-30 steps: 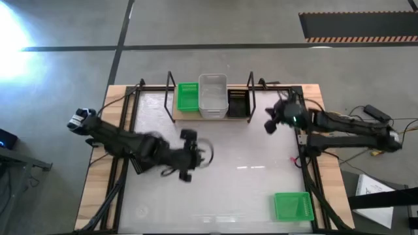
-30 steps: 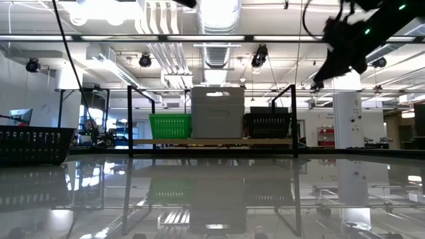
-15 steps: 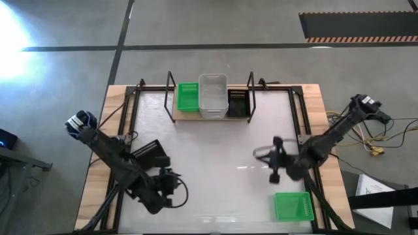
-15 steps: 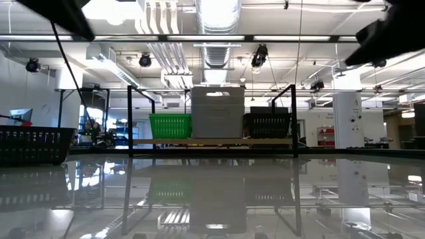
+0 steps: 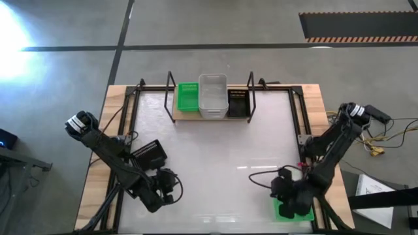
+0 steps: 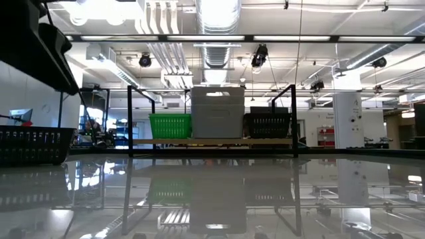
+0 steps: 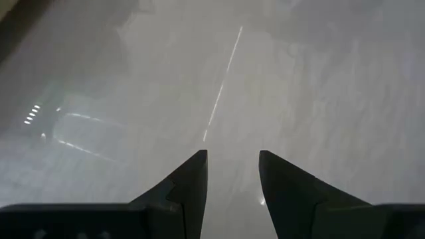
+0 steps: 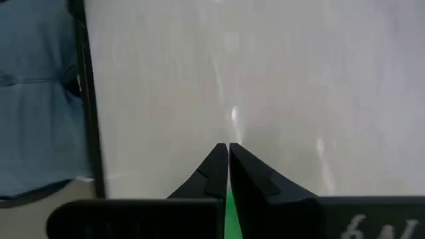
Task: Stack baskets on shelf by color
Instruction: Stack the black bin on the stacked black bins on the shelf
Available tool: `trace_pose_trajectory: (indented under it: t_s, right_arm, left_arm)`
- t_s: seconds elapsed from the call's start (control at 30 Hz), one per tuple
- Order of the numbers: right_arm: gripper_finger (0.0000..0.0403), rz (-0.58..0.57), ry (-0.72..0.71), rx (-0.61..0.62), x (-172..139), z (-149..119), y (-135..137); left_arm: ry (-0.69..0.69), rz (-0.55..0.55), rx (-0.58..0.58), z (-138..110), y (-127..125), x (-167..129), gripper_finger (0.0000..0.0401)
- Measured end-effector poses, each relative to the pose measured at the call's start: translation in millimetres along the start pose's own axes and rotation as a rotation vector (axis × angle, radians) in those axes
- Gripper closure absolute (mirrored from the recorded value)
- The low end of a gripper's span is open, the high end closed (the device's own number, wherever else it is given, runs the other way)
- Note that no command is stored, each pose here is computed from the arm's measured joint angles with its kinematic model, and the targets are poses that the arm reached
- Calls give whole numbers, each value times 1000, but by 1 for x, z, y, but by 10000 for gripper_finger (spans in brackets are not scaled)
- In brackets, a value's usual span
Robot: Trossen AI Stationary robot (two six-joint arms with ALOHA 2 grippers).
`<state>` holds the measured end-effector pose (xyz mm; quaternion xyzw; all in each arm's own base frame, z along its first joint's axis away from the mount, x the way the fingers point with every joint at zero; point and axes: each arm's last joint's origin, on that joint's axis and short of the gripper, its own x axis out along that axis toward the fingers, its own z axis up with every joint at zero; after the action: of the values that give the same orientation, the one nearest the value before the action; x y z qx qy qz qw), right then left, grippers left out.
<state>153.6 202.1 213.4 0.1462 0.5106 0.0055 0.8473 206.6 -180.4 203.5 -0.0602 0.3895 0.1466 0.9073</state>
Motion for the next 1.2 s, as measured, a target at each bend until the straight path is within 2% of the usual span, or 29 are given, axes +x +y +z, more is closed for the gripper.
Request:
trace_pose_trajectory:
  t_s: [0.17, 0.3, 0.53, 0.67, 0.73, 0.83, 1.0, 1.2]
  right_arm:
    - [391, -10, 175, 193, 7, 3, 26]
    - [365, -19, 295, 294, 21, 3, 43]
    - [283, -128, 361, 322, 25, 12, 65]
    - [234, -270, 379, 350, 17, 17, 69]
    - [217, -345, 371, 345, 15, 18, 68]
    - [201, -403, 368, 315, 15, 19, 68]
    - [195, -408, 373, 250, 20, 16, 66]
    - [195, -425, 296, 148, 23, 18, 64]
  left_arm:
    - [-39, 1, -12, -2, 0, 3, 280]
    - [-98, 15, 9, -2, 0, 5, 280]
    - [-149, 0, 90, -4, -1, 10, 280]
    - [-154, -3, 95, -3, -2, 10, 280]
    - [-88, -32, 117, -4, -1, 9, 280]
    - [103, -77, 114, -1, -1, -1, 280]
    - [364, 66, 102, -4, 16, -17, 280]
    - [468, 242, 122, -15, 36, -20, 280]
